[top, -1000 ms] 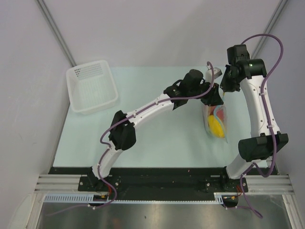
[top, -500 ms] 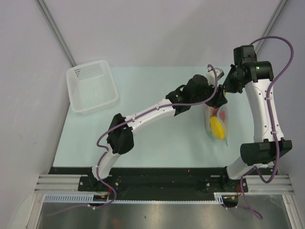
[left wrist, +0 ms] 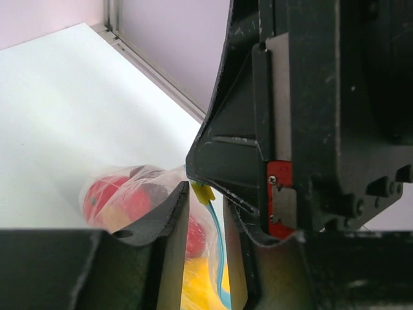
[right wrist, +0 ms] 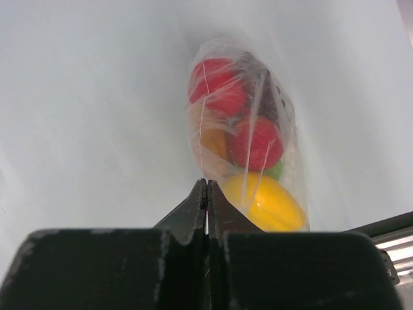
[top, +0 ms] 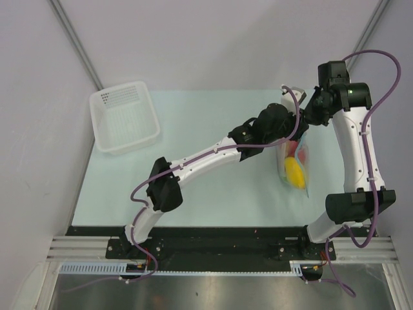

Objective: Open the zip-top bag and remove the fake food

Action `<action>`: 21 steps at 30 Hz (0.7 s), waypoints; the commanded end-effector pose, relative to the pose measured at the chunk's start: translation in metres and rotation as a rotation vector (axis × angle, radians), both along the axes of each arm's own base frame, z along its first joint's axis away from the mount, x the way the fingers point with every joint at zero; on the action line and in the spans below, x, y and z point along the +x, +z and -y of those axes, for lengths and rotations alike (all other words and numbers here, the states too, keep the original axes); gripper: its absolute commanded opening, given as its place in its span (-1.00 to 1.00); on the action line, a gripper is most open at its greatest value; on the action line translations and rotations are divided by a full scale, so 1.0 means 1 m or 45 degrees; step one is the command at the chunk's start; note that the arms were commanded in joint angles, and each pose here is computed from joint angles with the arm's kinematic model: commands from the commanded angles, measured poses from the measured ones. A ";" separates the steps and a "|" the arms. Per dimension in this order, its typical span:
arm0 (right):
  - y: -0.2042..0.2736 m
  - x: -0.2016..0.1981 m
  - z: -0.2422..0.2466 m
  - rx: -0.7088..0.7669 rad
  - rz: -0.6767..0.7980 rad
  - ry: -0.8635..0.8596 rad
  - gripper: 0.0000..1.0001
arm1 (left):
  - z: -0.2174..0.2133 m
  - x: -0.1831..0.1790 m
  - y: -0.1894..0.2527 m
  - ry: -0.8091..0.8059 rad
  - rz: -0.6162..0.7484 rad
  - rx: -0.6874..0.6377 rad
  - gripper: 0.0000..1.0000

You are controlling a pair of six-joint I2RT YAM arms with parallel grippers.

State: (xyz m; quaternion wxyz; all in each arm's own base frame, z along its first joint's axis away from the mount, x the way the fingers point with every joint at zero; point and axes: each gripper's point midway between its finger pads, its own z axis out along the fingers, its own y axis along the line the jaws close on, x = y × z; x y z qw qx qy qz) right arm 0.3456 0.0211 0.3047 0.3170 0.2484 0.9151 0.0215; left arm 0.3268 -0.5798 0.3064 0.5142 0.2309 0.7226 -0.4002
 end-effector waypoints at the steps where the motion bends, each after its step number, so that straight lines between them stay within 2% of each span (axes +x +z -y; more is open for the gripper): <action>1: -0.005 -0.031 -0.002 0.031 -0.124 -0.003 -1.00 | -0.004 0.007 0.058 0.068 0.082 -0.150 -0.44; 6: -0.005 -0.029 -0.004 0.046 -0.124 0.000 -1.00 | 0.000 0.006 0.049 0.058 0.073 -0.130 -0.49; 14: -0.005 -0.028 -0.003 0.063 -0.122 0.000 -1.00 | 0.009 0.005 0.036 0.033 0.024 -0.143 -0.32; 18: -0.007 -0.029 -0.003 0.074 -0.126 0.003 -1.00 | 0.010 0.007 0.033 0.046 0.029 -0.140 -0.50; 21: -0.010 -0.029 -0.005 0.084 -0.134 0.005 -1.00 | 0.012 0.009 0.030 0.053 0.037 -0.129 -0.46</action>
